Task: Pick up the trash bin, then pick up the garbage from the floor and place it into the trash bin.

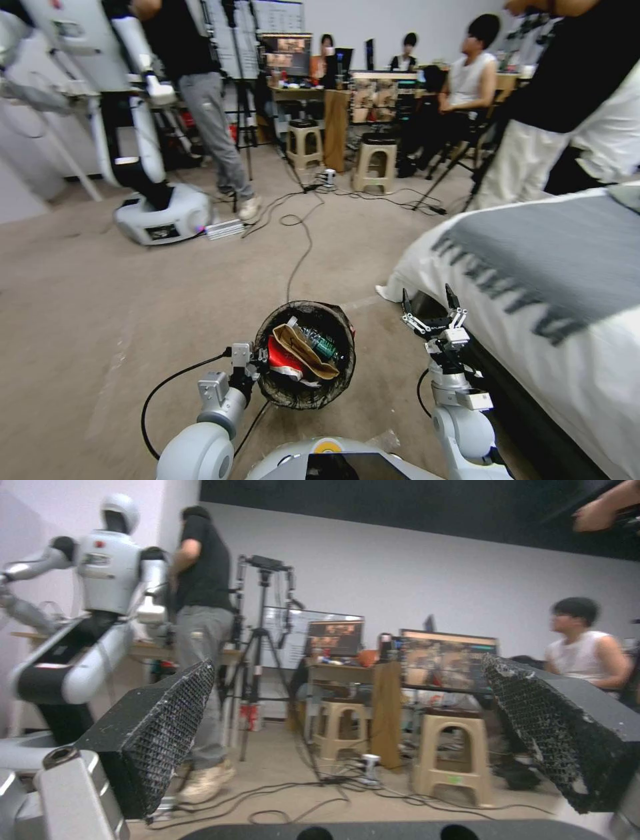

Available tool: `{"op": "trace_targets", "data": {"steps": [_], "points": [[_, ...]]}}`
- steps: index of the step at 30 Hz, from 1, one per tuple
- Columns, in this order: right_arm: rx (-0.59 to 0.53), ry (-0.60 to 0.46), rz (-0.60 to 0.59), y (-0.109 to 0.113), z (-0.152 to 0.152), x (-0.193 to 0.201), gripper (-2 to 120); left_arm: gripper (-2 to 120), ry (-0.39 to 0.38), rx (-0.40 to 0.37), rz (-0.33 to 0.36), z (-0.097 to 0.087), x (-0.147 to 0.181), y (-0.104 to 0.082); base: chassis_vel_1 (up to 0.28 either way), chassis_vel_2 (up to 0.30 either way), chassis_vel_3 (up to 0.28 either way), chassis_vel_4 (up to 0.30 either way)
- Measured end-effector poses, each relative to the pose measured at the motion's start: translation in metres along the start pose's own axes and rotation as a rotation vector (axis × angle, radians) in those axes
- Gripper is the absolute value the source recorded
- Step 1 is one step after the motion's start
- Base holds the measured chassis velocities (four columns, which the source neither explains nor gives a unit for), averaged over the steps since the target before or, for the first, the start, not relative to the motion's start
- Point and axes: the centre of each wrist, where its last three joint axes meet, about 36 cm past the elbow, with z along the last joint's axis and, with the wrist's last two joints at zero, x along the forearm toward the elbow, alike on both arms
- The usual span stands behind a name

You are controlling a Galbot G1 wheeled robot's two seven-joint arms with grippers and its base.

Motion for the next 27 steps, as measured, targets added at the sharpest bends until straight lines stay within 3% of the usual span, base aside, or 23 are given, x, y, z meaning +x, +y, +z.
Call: {"op": "trace_targets", "data": {"steps": [20, 27], "points": [[-0.01, -0.002, -0.01, 0.0043, 0.0052, 0.0012, 100, 0, -0.006, -0.009, 0.0, 0.0069, -0.004, -0.0011, 0.12, 0.126, 0.123, 0.121], [-0.01, -0.002, -0.008, 0.0049, 0.0054, 0.0015, 100, 0, -0.015, -0.014, 0.003, 0.0055, -0.0035, -0.0009, 0.023, 0.013, 0.02, 0.02]]}}
